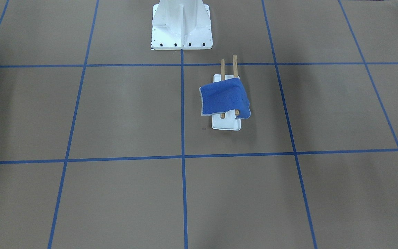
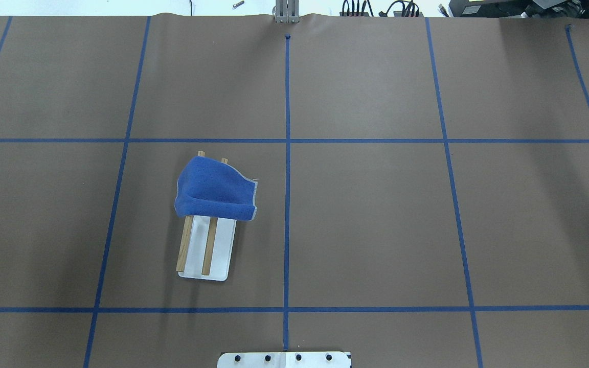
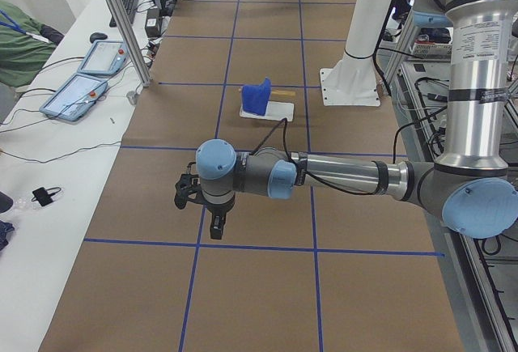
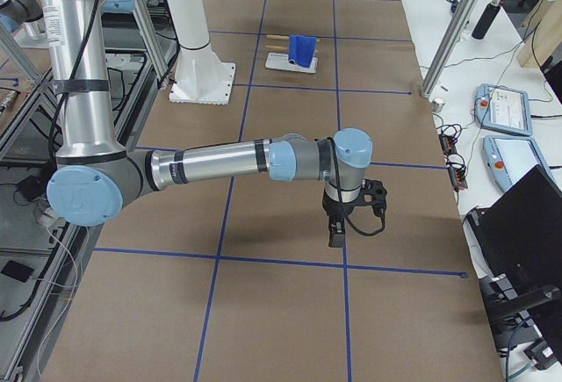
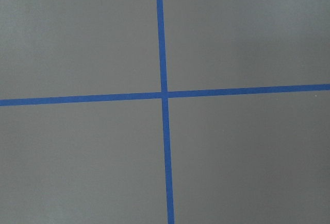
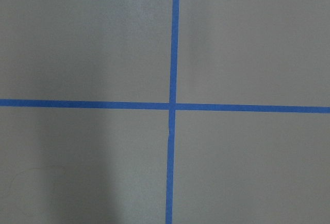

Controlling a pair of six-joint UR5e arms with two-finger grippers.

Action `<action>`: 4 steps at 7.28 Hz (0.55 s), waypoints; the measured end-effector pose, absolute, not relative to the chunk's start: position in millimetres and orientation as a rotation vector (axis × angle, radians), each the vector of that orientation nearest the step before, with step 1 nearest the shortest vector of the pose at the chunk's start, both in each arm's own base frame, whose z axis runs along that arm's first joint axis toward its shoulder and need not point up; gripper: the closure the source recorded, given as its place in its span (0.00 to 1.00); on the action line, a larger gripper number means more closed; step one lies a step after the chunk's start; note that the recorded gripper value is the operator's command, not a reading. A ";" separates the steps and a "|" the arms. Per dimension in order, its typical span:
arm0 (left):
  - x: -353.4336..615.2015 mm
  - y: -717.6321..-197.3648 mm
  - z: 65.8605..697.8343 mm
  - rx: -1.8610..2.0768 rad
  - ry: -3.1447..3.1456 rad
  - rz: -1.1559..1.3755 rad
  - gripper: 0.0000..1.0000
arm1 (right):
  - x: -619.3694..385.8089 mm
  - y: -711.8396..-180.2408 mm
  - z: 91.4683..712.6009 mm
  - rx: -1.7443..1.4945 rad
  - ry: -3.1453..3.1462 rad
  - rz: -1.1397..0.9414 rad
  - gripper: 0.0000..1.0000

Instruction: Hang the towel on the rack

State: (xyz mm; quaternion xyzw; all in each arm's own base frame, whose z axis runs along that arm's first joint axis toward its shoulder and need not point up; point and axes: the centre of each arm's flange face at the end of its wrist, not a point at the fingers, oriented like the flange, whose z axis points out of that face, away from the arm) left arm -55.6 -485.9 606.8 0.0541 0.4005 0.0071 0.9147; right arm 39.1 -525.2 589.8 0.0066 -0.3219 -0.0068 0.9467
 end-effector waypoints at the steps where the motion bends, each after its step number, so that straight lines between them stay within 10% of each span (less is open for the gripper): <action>1: -55.5 -485.9 606.8 0.111 0.825 0.015 0.02 | 38.8 -525.2 590.2 0.012 -0.655 -0.014 0.00; 4: -55.5 -483.1 609.2 0.107 0.824 0.013 0.02 | 38.2 -525.3 590.5 0.011 -0.655 -0.015 0.00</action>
